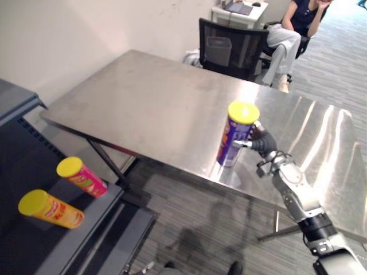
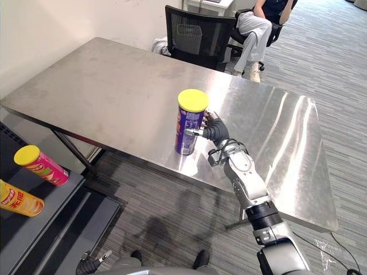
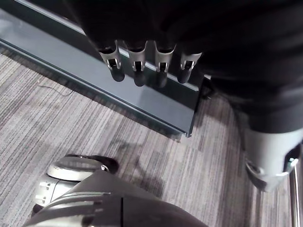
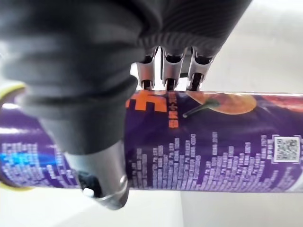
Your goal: Put the gum and the chips on the shelf.
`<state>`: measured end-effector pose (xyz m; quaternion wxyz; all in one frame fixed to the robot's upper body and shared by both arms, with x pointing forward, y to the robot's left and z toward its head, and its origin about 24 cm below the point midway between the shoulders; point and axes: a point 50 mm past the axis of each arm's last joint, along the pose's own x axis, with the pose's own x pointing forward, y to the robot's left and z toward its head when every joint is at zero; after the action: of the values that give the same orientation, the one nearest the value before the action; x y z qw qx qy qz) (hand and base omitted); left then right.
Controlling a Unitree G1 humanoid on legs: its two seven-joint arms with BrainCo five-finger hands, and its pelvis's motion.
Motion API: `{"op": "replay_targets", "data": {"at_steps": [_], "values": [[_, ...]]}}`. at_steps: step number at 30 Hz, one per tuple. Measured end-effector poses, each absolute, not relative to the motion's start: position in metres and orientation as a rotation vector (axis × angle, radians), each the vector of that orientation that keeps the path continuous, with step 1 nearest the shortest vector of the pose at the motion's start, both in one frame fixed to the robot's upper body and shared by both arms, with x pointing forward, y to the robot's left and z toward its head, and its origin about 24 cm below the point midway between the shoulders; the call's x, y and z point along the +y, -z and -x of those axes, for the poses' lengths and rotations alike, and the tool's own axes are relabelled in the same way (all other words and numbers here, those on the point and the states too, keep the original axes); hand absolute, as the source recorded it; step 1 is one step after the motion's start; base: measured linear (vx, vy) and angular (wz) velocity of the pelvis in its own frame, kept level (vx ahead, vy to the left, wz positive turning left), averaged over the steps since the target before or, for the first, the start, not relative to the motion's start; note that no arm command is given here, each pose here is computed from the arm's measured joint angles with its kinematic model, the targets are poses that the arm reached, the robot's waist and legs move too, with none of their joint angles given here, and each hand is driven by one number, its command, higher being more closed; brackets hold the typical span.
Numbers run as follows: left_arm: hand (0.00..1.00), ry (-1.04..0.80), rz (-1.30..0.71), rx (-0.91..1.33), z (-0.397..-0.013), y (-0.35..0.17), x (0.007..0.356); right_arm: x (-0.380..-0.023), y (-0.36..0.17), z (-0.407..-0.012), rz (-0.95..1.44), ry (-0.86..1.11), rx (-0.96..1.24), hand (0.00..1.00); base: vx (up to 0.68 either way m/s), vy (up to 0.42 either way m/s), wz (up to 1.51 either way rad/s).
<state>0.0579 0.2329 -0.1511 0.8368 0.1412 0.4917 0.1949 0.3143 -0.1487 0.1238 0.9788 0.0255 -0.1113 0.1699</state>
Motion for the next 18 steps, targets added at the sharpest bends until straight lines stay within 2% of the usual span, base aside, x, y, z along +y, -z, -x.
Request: {"op": "replay_targets", "data": {"at_steps": [6,12,18], "values": [[0.0,-0.432,-0.289,1.041,-0.057,0.151,0.234,-0.161,-0.151,-0.312,-0.174,-0.201,-0.368,1.0,0.0,0.0,-0.02],[0.0,-0.462,-0.268,1.05,-0.053,0.151,0.235,-0.165,-0.191,-0.296,-0.232,-0.22,-0.566,1.0,-0.01,0.001,-0.16],[0.0,-0.463,-0.265,1.056,-0.051,0.152,0.234,-0.167,-0.185,-0.29,-0.247,-0.216,-0.554,1.0,0.01,0.001,-0.09]]}}
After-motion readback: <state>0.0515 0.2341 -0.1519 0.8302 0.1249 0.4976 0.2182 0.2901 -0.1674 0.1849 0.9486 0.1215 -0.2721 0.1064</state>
